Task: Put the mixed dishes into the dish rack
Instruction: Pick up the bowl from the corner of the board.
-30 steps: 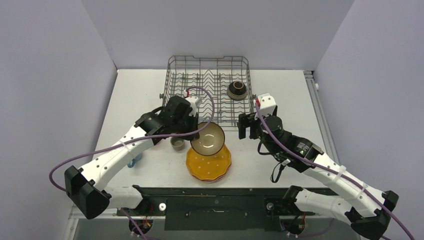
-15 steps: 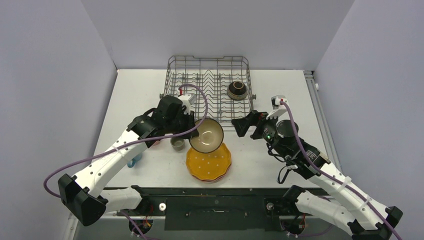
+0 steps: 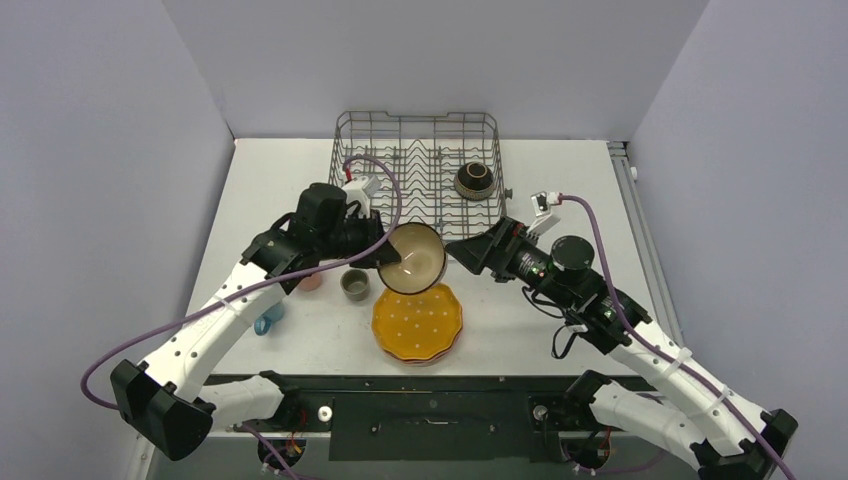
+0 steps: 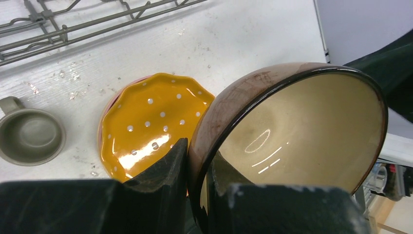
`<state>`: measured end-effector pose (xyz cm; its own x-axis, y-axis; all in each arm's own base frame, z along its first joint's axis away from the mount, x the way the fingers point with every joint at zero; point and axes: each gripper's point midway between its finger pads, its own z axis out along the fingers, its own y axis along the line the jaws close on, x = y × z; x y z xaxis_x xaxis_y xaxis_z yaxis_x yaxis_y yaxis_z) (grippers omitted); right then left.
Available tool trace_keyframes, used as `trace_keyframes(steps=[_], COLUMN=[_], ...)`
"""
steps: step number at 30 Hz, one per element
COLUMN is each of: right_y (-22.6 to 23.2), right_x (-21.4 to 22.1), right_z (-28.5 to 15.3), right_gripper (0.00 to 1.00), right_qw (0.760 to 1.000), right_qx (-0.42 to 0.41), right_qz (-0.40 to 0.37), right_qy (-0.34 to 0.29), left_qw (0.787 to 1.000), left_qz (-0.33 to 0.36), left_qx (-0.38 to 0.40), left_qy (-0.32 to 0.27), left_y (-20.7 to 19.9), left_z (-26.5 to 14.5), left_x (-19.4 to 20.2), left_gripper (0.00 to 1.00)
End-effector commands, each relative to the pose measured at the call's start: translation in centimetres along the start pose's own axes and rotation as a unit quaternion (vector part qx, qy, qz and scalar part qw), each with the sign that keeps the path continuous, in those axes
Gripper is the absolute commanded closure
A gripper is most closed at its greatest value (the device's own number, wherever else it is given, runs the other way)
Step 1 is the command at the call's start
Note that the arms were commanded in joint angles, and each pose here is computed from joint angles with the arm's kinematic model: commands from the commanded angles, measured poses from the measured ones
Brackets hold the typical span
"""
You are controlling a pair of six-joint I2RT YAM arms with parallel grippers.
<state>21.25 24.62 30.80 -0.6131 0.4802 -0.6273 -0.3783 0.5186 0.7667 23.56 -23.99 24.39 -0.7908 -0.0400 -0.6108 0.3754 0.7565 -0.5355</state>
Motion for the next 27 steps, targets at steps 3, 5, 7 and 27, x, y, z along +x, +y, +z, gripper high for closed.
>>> trace_keyframes(steps=[3, 5, 7, 27], right_y=[2.6, 2.7, 2.9, 3.4], right_x=[0.9, 1.1, 1.2, 2.4], right_z=[1.0, 1.2, 1.4, 3.5], right_gripper=[0.06, 0.07, 0.07, 0.12], right_qw=[0.996, 0.994, 0.993, 0.985], right_qx=[-0.050, -0.051, -0.056, -0.064], right_qz=[0.066, 0.076, 0.087, 0.142], right_qy=[0.045, 0.051, 0.054, 0.079], left_qw=[0.990, 0.989, 0.989, 0.987], left_qz=[0.004, 0.004, 0.005, 0.012], left_qx=[0.118, 0.124, 0.125, 0.137], left_qy=[-0.077, -0.079, -0.079, -0.081], left_y=[-4.8, -5.0, -5.0, -5.9], left_z=[-2.6, -2.7, -2.8, -2.8], left_x=[-4.7, -4.9, -5.1, -6.1], left_gripper=[1.00, 1.00, 1.00, 1.00])
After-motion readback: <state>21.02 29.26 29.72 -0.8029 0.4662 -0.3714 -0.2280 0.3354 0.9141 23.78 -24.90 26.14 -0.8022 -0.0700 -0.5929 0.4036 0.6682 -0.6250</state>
